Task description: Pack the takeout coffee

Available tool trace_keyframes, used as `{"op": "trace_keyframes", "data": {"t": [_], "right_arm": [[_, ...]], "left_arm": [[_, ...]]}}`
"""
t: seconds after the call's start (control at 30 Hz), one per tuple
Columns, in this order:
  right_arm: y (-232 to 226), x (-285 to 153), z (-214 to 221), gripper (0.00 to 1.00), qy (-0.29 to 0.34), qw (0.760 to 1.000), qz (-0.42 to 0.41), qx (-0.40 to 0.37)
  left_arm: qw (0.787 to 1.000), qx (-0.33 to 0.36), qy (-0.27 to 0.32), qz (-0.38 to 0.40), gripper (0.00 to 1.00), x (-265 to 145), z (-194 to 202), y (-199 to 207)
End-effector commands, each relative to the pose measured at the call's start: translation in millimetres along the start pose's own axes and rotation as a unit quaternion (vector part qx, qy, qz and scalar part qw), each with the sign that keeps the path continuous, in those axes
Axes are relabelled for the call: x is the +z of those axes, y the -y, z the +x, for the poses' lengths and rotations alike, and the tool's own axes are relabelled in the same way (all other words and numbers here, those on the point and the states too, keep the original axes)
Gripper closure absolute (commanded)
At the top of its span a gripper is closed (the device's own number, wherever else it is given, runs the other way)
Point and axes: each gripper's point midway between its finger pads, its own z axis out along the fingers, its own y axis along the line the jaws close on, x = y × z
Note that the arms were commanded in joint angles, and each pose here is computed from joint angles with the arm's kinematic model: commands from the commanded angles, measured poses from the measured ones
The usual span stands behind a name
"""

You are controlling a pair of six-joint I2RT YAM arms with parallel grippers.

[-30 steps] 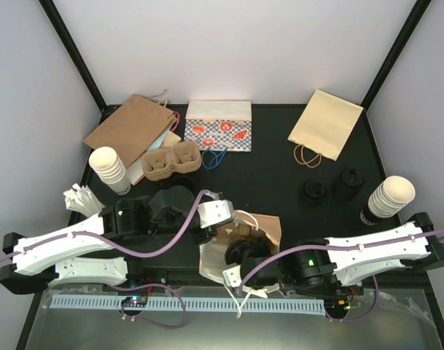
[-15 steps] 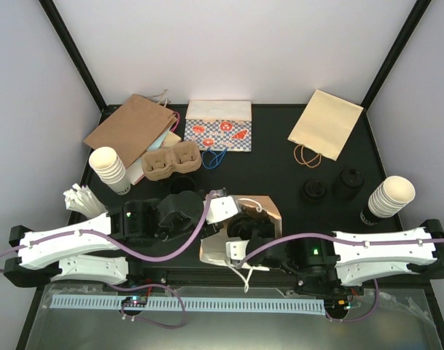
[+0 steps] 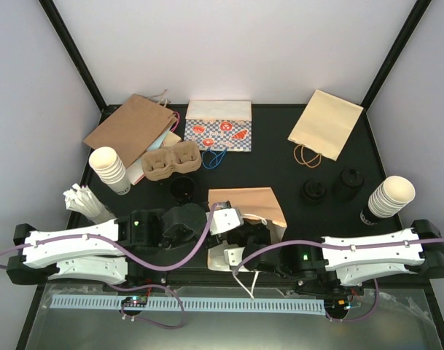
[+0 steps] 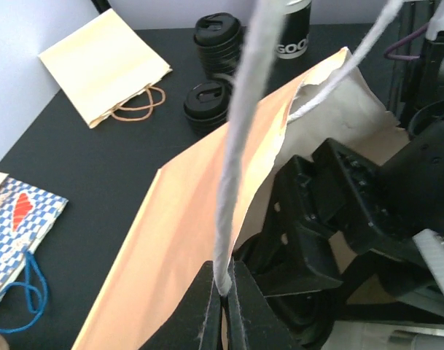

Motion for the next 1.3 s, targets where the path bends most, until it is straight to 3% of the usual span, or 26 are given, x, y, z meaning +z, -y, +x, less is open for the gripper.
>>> {"op": "trace_keyframes", "data": {"t": [0.0, 0.6, 1.27], "right_arm": [[14.1, 2.5, -13.6, 0.48, 0.029, 0.999, 0.041, 0.006], [15.0, 17.1, -21.4, 0.48, 0.062, 0.997, 0.039, 0.006], [3.2, 32.9, 1.5, 0.48, 0.032, 0.999, 0.032, 0.014]], "left_arm": [[0.998, -0.032, 0.036, 0.035, 0.99, -2.5, -17.0, 14.5], [0.994, -0.045, 0.065, 0.080, 0.99, -16.7, -33.6, 32.1], [0.993, -0.052, 0.067, 0.085, 0.98, -25.9, -39.1, 33.1]]}}
